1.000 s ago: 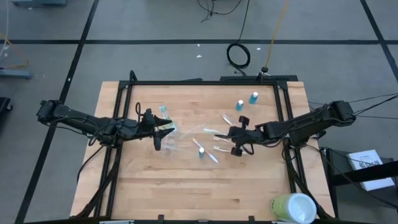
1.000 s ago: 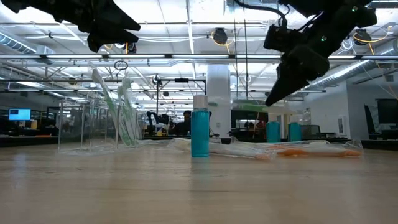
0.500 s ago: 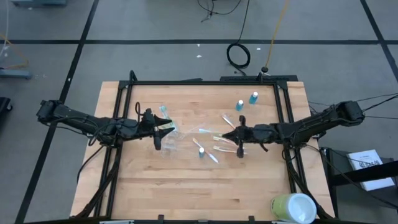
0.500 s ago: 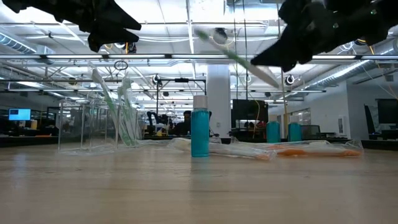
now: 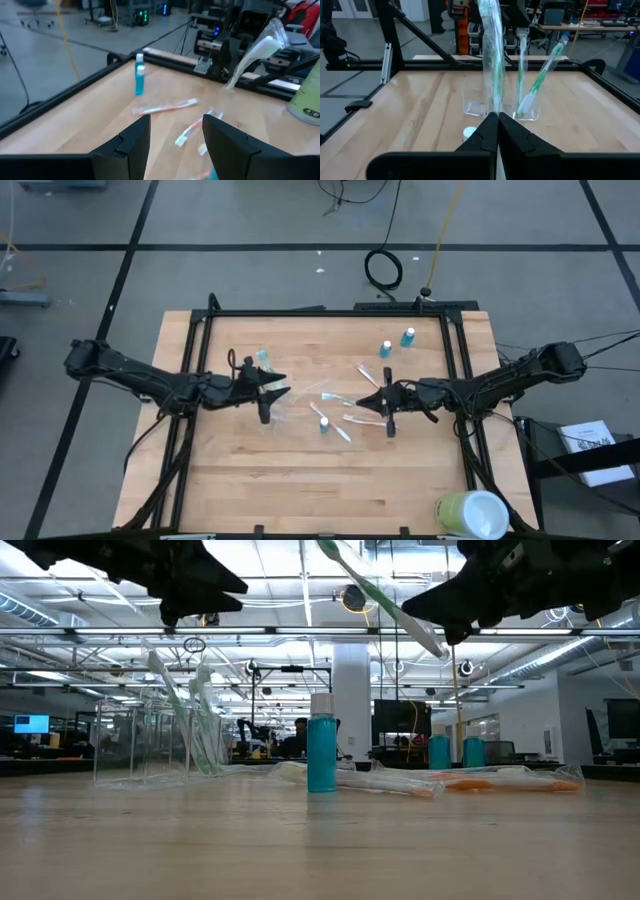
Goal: Pick & Place toothbrushing station
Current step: Put the green toothbrush into the top section of the transparent organizer
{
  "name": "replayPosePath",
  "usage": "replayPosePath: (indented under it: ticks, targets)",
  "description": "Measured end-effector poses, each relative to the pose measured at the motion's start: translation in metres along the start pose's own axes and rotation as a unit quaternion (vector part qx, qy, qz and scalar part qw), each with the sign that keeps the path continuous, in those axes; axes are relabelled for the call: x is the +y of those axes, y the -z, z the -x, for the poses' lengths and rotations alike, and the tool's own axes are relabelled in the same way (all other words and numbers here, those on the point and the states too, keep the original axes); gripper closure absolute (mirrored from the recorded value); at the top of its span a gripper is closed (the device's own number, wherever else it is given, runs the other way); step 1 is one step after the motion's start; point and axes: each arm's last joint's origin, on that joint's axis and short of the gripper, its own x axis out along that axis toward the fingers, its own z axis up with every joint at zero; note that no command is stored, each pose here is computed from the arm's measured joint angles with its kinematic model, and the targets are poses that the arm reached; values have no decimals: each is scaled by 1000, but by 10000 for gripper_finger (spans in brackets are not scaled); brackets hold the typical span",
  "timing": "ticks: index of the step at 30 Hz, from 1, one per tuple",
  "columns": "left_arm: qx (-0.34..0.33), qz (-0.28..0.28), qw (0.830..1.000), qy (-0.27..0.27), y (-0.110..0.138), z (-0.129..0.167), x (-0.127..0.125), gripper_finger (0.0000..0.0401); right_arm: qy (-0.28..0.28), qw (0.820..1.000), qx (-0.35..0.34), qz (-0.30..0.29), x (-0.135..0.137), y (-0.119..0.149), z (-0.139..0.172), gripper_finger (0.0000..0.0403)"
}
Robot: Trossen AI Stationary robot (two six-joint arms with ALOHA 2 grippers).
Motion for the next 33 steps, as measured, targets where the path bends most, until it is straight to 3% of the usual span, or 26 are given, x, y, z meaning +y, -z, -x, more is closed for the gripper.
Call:
replayPosePath:
  ticks: [7,19,28,33]
  targets:
    - [-36,-11,997,61,-2,-10,-10,219,-29,1000,-11,-1,2,-2,0,403]
    - [-69,-14,992,105,0,-22,-19,211,-38,999,-11,-2,2,-2,0,403]
    - [-78,-17,991,109,-2,-22,-19,94,-38,999,-10,-2,2,-2,0,403]
    - [-94,-9,989,110,-5,-21,-20,56,-38,999,-10,-2,2,-2,0,403]
